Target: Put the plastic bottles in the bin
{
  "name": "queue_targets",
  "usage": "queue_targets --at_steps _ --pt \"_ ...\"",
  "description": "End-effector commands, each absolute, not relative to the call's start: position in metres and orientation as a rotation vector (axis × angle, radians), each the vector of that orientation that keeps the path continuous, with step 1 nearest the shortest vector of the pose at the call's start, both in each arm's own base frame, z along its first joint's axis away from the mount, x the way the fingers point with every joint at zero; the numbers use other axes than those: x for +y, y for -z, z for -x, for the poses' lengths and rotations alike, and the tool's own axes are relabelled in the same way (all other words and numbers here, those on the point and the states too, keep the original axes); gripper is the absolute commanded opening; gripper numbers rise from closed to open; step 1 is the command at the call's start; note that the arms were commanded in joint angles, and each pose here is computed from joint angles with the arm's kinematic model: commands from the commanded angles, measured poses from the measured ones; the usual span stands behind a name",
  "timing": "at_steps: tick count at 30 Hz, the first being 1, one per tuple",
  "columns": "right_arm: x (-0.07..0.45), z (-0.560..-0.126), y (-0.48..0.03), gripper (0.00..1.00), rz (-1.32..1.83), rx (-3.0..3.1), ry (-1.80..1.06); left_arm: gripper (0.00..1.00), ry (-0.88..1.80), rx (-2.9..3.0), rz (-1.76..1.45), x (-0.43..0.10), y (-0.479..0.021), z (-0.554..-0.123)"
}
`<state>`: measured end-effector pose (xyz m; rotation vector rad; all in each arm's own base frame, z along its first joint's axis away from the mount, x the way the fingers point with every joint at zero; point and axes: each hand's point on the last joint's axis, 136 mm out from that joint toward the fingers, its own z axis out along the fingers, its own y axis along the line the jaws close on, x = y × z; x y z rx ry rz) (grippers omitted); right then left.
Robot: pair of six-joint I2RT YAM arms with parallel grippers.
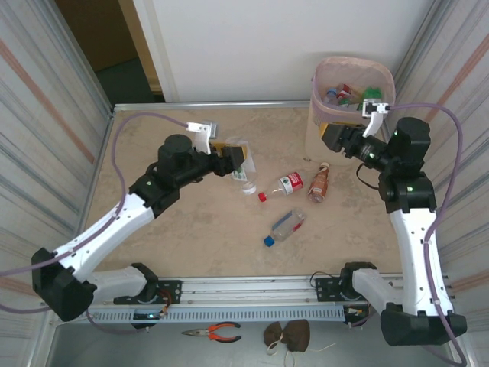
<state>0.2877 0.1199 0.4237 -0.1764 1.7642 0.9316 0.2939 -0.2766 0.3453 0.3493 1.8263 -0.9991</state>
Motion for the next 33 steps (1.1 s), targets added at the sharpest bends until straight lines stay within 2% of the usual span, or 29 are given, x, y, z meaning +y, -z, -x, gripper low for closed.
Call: queue_targets --at_steps 1,14,26,33 --pt "0.148 -0.263 -0.449 0.56 0.384 1.631 -0.981 0.55 1.034 1.518 -0.627 -0.284 -0.405 -0.26" --pt "0.224 -0.193 -0.47 0.66 0.838 1.369 -1.041 0.5 1.144 1.101 -0.975 -0.285 -0.485 -0.18" --pt "0.271 -0.146 -0.461 0.86 1.122 1.233 -1.115 0.47 1.223 0.935 -1.093 -0.28 -0.511 -0.143" --pt "0.291 -0.143 -0.451 0.87 1.183 1.265 -1.145 0.47 1.235 0.895 -1.126 -0.278 -0.514 -0.134"
